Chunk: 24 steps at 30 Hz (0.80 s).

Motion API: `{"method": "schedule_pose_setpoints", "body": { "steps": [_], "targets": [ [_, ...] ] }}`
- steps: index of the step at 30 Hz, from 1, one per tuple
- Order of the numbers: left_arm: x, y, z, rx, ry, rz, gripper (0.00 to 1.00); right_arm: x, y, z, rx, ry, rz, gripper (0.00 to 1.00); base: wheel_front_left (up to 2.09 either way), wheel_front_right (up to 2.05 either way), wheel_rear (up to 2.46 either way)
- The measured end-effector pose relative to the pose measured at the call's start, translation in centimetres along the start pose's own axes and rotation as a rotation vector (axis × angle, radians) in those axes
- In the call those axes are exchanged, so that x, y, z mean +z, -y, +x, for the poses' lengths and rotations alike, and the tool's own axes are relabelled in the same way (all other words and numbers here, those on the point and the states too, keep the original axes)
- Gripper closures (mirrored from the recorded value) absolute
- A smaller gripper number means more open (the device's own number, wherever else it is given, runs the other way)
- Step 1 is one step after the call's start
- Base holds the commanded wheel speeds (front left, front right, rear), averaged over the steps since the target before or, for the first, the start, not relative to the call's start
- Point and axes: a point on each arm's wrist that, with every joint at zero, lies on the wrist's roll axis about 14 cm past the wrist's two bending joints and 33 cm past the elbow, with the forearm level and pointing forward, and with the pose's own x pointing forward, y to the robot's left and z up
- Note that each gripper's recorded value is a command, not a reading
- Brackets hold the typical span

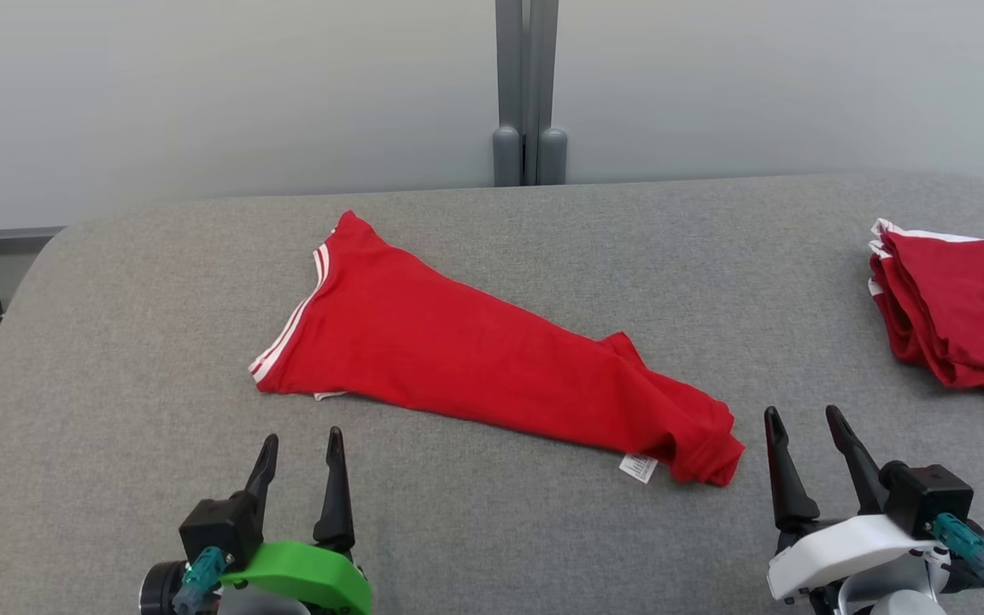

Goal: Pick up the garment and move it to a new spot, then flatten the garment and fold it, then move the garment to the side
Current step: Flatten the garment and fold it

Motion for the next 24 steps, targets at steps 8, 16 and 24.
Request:
{"method": "schedule_pose_setpoints", "body": {
  "steps": [8, 16, 24],
  "targets": [
    [-0.1, -0.3, -0.2, 0.006, -0.002, 0.001, 0.0, -0.4, -0.1, 0.3, 0.007, -0.014, -0.021, 0.0, 0.0, 0.0, 0.0],
    [0.1, -0.9, -0.6, 0.035, 0.006, -0.009, 0.0, 0.2, -0.7, 3.4, 0.042, -0.014, -0.112, 0.0, 0.0, 0.0, 0.0],
    [0.6, -2.5, -0.4, 0.095, 0.018, -0.017, 0.0, -0.9, -3.1, 9.7, 0.144, -0.131, -0.272, 0.0, 0.0, 0.0, 0.0]
  ]
}}
